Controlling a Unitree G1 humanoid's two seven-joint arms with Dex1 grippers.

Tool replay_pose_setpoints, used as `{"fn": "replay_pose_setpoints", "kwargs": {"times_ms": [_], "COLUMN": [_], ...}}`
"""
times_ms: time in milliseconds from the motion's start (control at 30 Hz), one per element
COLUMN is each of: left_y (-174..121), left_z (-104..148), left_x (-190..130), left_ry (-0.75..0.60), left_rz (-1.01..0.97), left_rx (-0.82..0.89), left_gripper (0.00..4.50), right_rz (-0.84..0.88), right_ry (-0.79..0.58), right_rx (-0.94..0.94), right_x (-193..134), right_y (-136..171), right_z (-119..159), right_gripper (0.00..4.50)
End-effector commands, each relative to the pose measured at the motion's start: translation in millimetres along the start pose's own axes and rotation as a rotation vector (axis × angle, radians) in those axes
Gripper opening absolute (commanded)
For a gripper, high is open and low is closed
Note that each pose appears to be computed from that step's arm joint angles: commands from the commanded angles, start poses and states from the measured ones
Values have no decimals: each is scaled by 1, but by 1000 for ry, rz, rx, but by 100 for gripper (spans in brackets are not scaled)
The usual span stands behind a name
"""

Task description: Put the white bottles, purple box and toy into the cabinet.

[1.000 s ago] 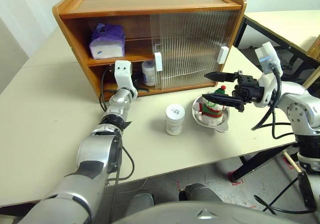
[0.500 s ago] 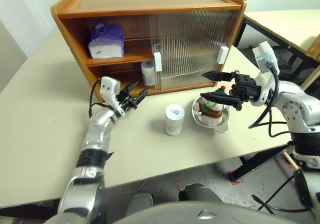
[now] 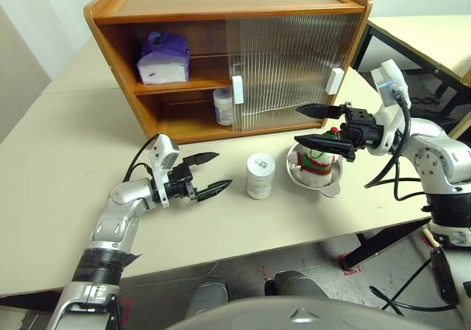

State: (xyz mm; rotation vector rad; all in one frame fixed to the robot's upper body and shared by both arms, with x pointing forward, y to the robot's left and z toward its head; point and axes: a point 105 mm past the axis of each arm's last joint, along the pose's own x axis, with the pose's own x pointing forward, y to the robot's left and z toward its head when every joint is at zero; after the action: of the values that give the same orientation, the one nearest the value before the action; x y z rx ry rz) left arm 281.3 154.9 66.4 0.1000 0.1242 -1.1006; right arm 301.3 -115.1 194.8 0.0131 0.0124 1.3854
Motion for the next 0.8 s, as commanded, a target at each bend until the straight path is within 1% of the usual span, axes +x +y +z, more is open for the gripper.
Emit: {"fn": "replay_pose_setpoints", "kwargs": {"times_ms": [33, 233, 400, 800], "left_y": [-14, -19, -16, -18], "left_z": [-7, -7, -6, -3], "left_x": [5, 10, 21, 46], "left_ry": [30, 15, -7, -22], "left_rz": [-71, -90, -76, -121], "left_rx": [-2, -6, -5, 2], "left_gripper": [449, 449, 449, 449], "right_rz": [3, 1, 2, -8], "right_ry": [7, 10, 8, 11], "right_rx": [-15, -15, -15, -18], "right_x": [0, -1, -1, -3], "right_y": [1, 1, 2, 1], "right_z": [2, 1, 2, 2], "right_gripper": [450, 450, 450, 450]}}
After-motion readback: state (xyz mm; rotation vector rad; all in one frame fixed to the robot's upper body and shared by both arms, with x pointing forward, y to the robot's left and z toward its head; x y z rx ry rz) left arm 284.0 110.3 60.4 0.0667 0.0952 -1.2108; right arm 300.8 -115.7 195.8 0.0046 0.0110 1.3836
